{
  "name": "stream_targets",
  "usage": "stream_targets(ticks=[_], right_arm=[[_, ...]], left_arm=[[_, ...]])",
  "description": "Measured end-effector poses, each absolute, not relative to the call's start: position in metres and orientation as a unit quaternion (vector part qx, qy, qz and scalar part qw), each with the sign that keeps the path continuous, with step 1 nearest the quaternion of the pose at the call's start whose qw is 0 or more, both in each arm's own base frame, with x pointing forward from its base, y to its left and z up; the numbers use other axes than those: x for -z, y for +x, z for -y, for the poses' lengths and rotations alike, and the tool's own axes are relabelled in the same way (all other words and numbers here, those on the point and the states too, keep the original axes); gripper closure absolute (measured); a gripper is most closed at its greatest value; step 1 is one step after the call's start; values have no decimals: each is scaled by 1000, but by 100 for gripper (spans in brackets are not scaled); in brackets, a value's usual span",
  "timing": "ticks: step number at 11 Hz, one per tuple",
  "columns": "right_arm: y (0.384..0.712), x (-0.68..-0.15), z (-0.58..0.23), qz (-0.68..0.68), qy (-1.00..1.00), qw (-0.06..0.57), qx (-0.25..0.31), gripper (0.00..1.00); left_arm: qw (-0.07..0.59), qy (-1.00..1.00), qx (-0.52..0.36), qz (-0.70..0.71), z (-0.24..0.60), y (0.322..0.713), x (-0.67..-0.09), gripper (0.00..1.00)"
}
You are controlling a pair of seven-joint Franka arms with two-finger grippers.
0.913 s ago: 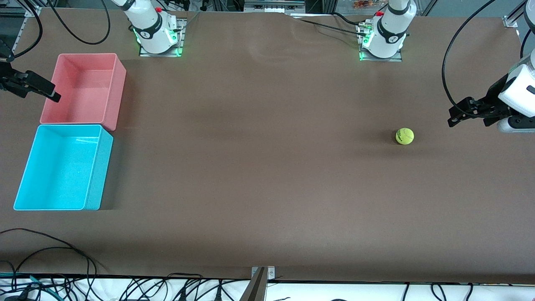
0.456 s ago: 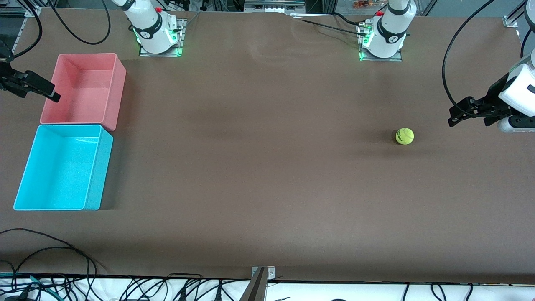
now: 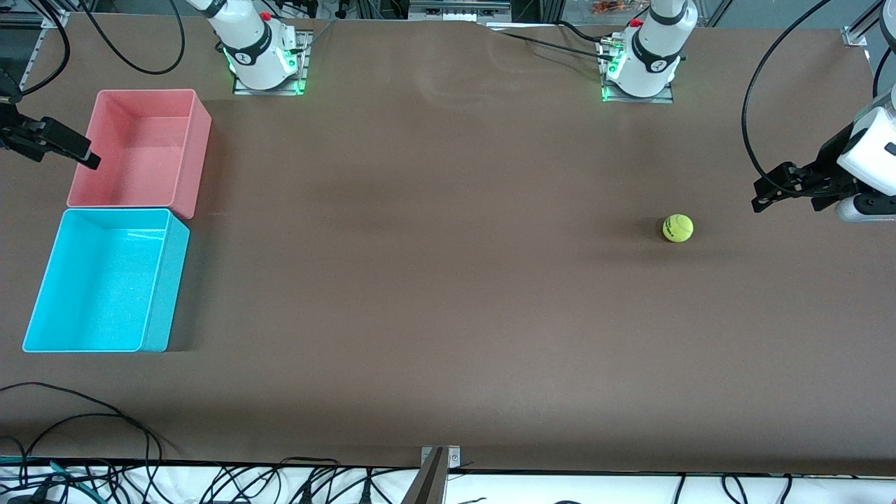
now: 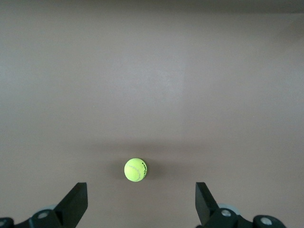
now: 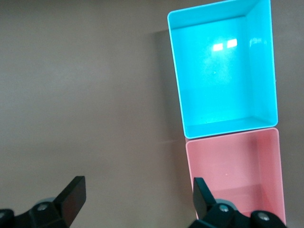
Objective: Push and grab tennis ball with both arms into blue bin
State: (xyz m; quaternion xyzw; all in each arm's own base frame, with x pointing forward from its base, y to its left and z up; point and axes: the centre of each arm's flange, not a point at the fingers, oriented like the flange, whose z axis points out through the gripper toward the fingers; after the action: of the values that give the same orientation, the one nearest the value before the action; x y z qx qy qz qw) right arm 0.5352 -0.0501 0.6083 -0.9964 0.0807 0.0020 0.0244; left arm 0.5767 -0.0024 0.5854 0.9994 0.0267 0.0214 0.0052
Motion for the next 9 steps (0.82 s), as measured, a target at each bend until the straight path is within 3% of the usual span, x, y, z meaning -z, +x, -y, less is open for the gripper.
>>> stream_targets(ticks=[9], right_arm=[[533,-623,59,-83,-997,0,4,0]], left_arm=[[7,999,-20,-35,-6,577,-584,0]])
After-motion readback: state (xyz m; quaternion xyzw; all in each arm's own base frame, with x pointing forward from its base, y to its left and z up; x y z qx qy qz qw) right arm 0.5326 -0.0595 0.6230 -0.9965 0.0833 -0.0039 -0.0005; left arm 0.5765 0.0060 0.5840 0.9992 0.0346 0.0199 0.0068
